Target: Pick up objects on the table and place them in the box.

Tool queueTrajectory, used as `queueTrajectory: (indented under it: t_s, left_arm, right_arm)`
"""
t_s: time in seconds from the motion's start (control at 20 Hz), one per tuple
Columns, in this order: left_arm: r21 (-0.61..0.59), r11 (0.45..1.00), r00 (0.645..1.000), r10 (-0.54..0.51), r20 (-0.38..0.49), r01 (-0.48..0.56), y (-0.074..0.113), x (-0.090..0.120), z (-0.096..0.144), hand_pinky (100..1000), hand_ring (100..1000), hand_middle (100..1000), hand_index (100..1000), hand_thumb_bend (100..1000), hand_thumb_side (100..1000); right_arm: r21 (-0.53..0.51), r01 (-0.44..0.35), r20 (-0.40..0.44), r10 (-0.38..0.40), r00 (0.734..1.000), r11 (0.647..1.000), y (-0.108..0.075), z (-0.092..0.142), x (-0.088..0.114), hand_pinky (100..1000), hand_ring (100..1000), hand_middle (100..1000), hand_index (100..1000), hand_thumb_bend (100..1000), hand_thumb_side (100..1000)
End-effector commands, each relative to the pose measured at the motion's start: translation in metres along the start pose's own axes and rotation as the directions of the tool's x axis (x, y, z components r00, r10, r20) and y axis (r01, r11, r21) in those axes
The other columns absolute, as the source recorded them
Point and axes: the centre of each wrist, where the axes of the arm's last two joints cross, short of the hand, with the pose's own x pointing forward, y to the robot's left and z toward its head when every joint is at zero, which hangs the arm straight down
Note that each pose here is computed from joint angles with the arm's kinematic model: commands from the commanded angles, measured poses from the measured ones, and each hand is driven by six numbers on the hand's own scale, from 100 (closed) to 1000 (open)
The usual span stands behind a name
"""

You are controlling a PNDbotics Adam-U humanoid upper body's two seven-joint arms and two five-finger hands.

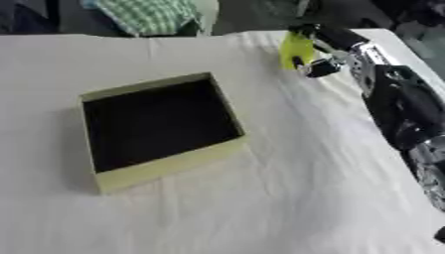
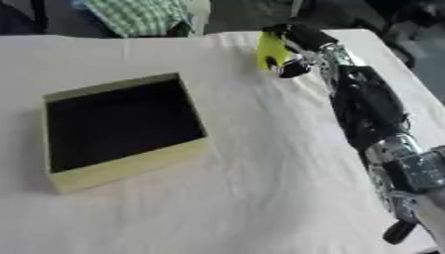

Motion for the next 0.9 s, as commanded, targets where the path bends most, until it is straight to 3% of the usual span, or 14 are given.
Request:
queueTrajectory:
  t_s: [0.05,0.55,0.9]
  left_arm:
    - [-0.005,1.000,1.000,-0.019,0.019,0.019,0.004,0.006,-0.003,701,529,506,780,100,964]
    - [-0.002,1.000,1.000,0.005,0.008,-0.005,0.004,0.006,-0.001,702,529,508,779,100,951]
    - [0.006,0.999,0.999,0.040,-0.010,-0.040,0.005,0.005,0.002,701,529,508,779,100,936]
  right_arm:
    - [-0.081,-0.020,-0.019,0.018,1.000,0.997,-0.022,0.006,-0.013,686,835,443,1000,100,271]
    - [-0.158,0.000,0.064,0.011,0.998,0.987,-0.033,-0.003,-0.002,672,819,420,1000,100,230]
    - [-0.223,0.081,0.206,-0.034,0.978,0.971,-0.043,-0.017,0.017,665,821,422,1000,100,154]
